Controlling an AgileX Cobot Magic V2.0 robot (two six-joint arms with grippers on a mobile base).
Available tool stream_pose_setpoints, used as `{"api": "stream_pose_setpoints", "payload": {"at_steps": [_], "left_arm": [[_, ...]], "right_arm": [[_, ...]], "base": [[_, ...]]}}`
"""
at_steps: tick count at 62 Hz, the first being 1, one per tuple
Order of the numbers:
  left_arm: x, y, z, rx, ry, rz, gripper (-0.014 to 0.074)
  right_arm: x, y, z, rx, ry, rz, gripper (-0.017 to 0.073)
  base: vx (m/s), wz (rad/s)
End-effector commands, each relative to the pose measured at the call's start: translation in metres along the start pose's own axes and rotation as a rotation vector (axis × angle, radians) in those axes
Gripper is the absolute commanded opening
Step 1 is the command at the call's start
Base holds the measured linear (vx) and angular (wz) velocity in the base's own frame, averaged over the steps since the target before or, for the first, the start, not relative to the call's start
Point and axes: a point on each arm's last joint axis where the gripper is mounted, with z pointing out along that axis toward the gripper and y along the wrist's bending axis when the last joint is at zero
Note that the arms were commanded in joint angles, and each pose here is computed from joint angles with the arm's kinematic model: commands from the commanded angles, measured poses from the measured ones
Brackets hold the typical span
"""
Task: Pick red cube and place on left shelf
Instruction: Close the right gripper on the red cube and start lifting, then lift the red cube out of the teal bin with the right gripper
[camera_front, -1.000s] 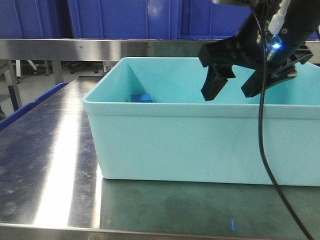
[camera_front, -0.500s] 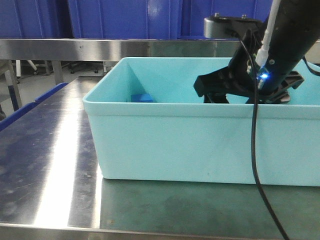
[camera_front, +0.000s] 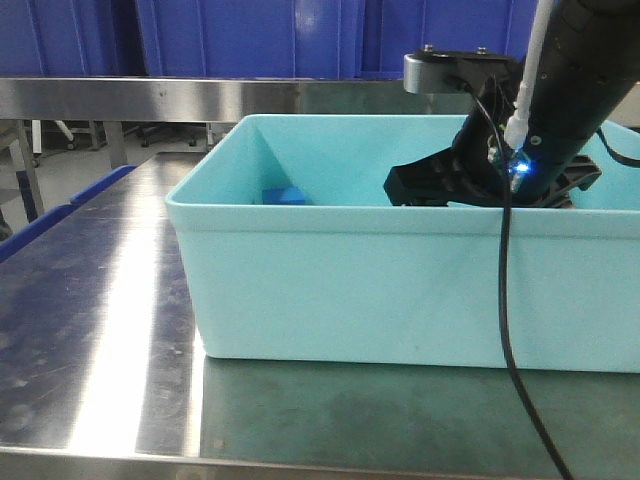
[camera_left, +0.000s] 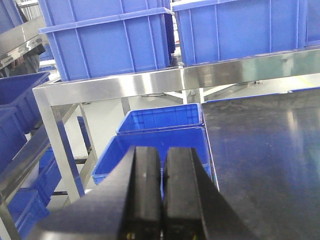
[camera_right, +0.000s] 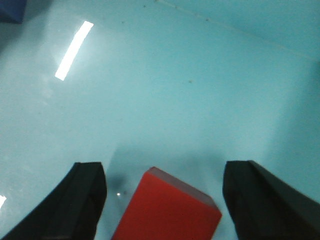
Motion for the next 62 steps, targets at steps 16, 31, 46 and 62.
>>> {"api": "stream_pose_setpoints", "payload": {"at_steps": [16,31,46,62], "left_arm": [[-0.001,0.0,0.0,-0.004,-0.068,-0.005,0.0106],[-0.001,0.0,0.0,-0.004,-0.068,-0.005,0.0106],[-0.001,0.0,0.0,-0.004,-0.068,-0.005,0.0106],[-0.001,0.0,0.0,-0.004,-0.068,-0.005,0.0106]], "right_arm": [[-0.021,0.003,-0.018,-0.016,-0.129,0.006,0.0467],[-0.021,0.003,-0.018,-0.016,-0.135,0.008,0.0104],[-0.031,0.005,-0.041,-0.028,-0.23,0.006,0.0056],[-0.046,0.008,-0.101,-0.055,-0.454,0.002,0.0056]], "base": [[0.0,0.0],[0.0,0.0],[0.0,0.0],[0.0,0.0]]}}
